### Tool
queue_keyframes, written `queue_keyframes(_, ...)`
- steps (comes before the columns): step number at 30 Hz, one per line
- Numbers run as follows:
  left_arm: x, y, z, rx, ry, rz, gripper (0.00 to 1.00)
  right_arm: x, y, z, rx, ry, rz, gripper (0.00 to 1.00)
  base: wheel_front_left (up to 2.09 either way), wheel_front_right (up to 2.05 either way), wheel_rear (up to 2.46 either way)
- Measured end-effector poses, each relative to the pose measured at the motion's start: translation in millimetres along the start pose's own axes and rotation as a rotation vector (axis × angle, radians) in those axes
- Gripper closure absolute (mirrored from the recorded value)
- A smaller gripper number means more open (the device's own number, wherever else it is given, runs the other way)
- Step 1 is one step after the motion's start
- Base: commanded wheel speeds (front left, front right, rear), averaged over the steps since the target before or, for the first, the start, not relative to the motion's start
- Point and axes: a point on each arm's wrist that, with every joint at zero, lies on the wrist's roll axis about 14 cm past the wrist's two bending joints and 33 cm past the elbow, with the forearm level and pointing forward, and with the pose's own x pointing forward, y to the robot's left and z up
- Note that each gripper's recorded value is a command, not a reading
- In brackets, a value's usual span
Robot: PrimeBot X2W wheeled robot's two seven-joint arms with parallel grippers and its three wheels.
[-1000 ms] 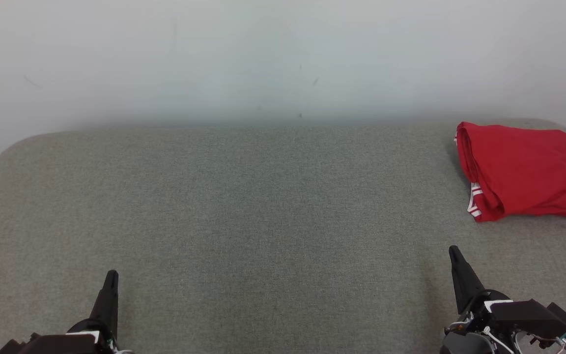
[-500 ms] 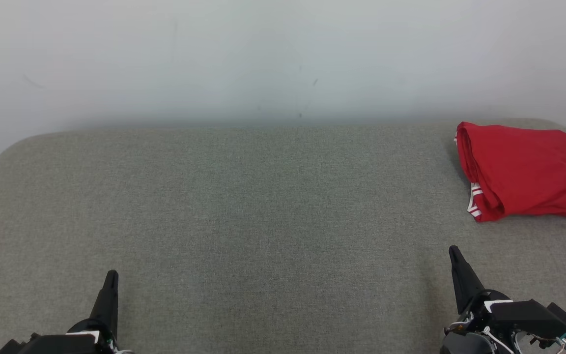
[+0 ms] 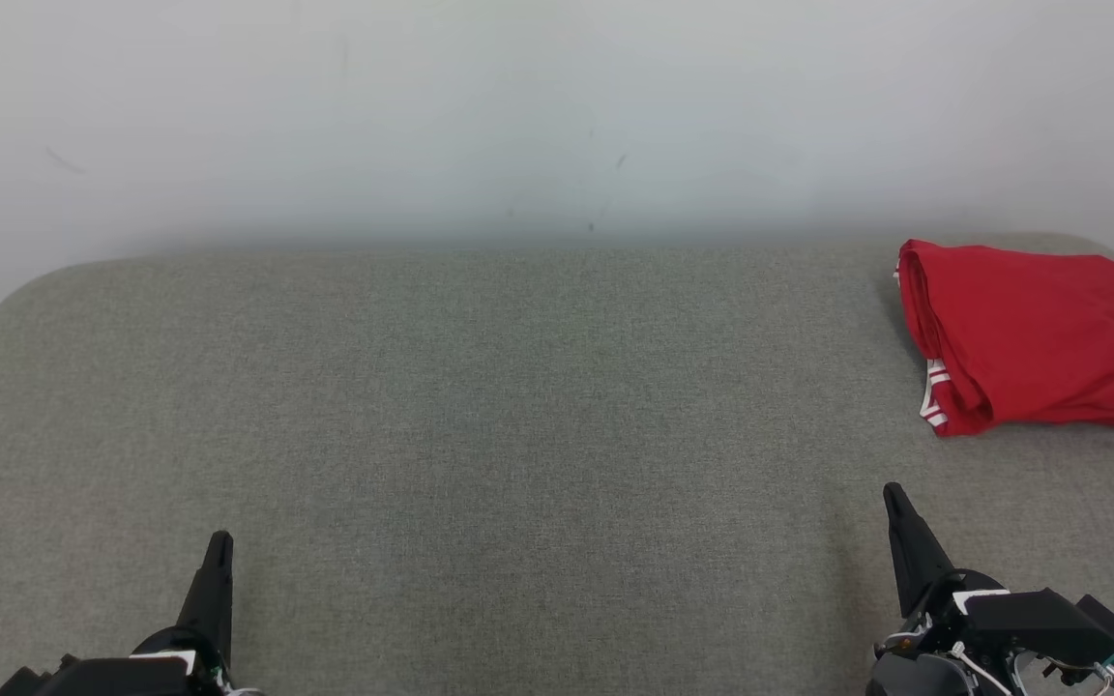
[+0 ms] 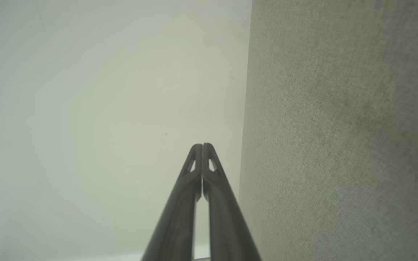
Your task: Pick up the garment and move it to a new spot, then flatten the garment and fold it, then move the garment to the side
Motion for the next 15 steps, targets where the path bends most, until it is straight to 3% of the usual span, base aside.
queue_keyframes(15, 0.0, -0.1, 0.1, 0.000, 0.000, 0.000, 1.00, 0.0, -0.1, 0.0, 0.000, 0.000, 0.000, 1.00, 0.00, 0.00, 0.00)
